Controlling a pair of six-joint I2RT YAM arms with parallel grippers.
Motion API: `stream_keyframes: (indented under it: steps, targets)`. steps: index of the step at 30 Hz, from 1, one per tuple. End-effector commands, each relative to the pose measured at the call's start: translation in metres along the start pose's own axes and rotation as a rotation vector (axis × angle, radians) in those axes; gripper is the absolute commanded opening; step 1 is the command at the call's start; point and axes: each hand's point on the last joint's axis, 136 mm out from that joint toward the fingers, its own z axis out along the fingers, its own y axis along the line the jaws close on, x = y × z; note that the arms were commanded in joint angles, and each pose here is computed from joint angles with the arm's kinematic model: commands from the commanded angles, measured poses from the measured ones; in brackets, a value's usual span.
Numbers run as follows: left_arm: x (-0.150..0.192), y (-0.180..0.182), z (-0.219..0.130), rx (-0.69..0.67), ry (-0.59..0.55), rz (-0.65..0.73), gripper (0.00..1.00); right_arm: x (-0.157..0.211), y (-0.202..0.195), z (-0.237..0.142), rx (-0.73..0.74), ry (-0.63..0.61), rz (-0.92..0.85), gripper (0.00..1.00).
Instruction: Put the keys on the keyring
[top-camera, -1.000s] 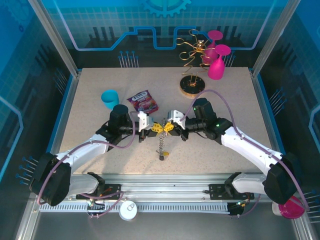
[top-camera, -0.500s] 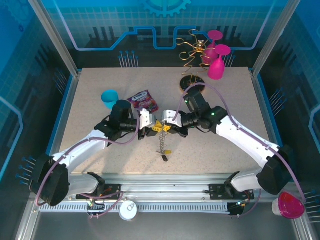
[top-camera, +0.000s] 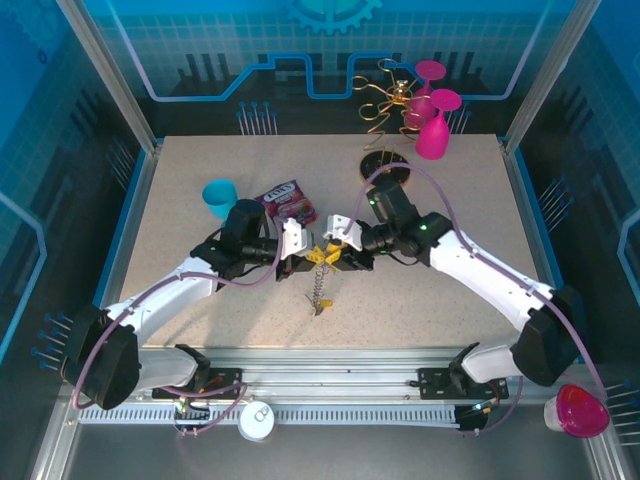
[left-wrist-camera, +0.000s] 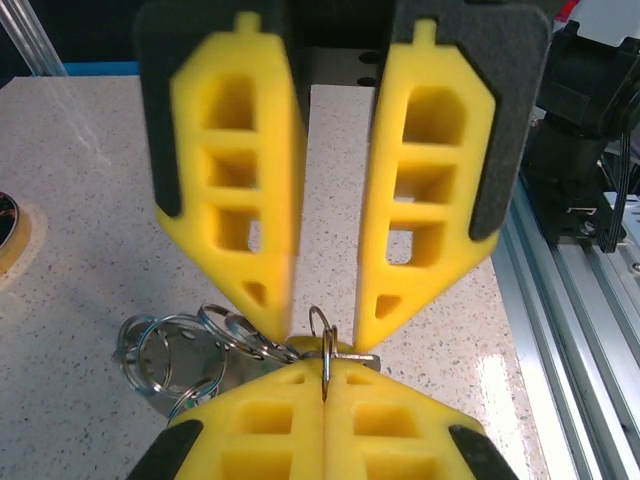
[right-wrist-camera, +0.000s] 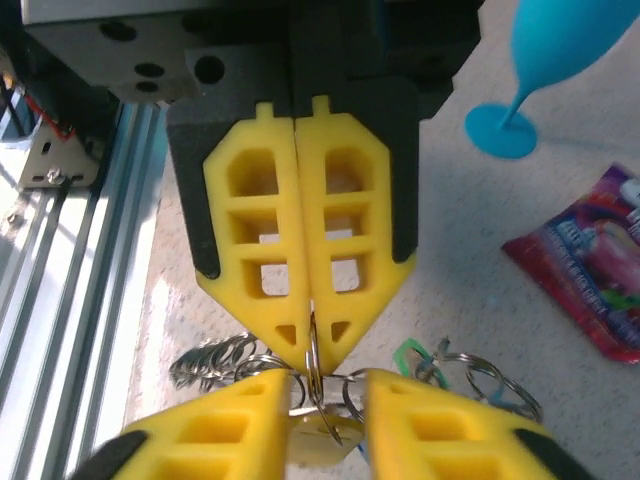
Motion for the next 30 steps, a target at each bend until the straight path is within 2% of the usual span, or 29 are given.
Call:
stream_keyframes:
  steps: [1, 7, 16, 19, 23, 27, 30]
  targets:
    - [-0.018, 0.004, -0.002, -0.024, -0.077, 0.056, 0.00, -0.021, -0.004, -0.016, 0.055, -0.167, 0.036, 0.33]
    - [-0.025, 0.000, -0.002, -0.011, -0.145, 0.061, 0.00, 0.009, 0.000, -0.006, 0.109, -0.175, 0.104, 0.36]
    - [-0.028, 0.001, -0.002, -0.007, -0.177, 0.043, 0.00, 0.014, -0.010, 0.003, 0.132, -0.188, 0.133, 0.38]
    - [-0.029, 0.000, -0.002, -0.003, -0.184, 0.039, 0.00, 0.016, -0.012, 0.003, 0.147, -0.176, 0.133, 0.33]
    - [-0.029, -0.002, -0.004, -0.001, -0.186, 0.038, 0.00, 0.016, -0.014, -0.003, 0.163, -0.169, 0.126, 0.19]
    - [-0.029, -0.003, -0.006, 0.000, -0.184, 0.038, 0.00, 0.017, -0.013, -0.011, 0.161, -0.156, 0.123, 0.12]
    - [-0.030, -0.003, -0.007, -0.001, -0.186, 0.041, 0.00, 0.019, -0.010, -0.016, 0.154, -0.137, 0.115, 0.02]
